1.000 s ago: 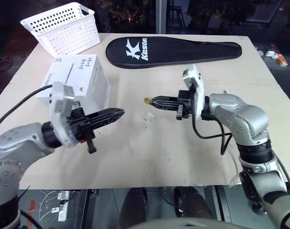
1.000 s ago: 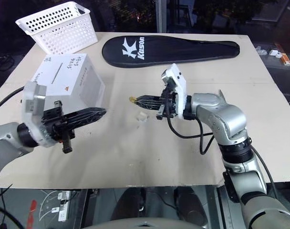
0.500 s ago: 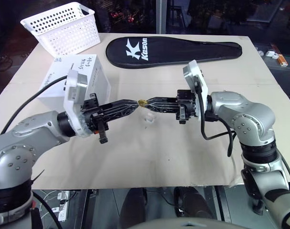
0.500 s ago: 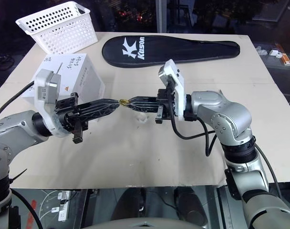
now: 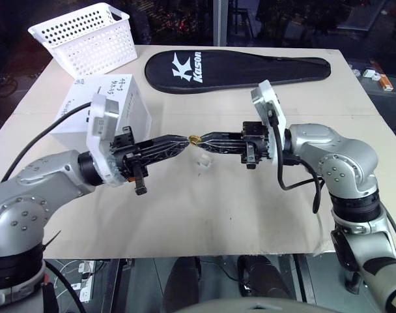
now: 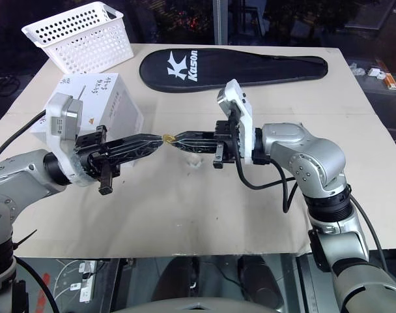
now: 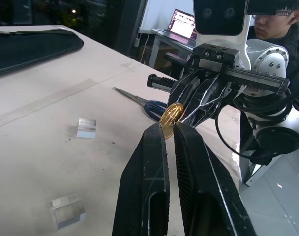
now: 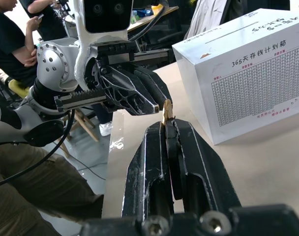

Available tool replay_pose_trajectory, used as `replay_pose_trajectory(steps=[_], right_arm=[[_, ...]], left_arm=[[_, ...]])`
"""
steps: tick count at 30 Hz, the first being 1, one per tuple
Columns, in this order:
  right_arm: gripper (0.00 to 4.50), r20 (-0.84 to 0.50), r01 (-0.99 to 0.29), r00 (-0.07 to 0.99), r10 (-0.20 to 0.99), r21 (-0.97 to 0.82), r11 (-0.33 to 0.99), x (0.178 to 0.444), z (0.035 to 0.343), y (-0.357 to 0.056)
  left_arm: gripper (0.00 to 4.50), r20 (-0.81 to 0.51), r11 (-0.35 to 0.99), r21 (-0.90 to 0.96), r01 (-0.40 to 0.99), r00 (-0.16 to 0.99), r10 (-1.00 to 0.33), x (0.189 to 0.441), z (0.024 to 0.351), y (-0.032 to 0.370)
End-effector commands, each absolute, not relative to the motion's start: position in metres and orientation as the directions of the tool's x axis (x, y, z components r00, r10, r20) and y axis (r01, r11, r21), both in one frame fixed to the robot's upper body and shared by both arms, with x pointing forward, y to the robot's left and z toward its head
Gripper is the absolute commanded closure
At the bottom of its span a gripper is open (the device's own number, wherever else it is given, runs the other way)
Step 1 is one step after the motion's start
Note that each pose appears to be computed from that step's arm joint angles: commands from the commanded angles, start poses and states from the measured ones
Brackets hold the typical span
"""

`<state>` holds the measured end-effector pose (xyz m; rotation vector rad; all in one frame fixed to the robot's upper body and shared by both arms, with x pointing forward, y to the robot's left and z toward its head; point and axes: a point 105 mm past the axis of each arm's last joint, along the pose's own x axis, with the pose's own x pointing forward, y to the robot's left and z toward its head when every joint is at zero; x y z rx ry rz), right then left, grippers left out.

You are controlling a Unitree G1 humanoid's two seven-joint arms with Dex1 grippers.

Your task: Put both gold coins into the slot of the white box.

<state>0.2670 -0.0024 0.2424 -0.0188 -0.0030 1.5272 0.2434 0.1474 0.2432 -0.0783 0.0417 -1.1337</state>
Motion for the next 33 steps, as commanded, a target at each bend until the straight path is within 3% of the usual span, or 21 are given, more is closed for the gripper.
replay_pose_trajectory(steps=[1,33], right_arm=[[4.50,0.032,-0.996,-0.025,0.999,-0.081,-0.022,0.254,0.260,0.001],[4.50,0.024,-0.998,-0.037,0.999,-0.056,-0.036,0.254,0.254,0.001]], left_arm=[[4.17,0.018,0.419,-0.052,0.906,0.421,-0.907,0.242,0.249,0.148],[4.17,0.036,0.356,-0.085,0.931,0.360,-0.932,0.234,0.253,0.136]])
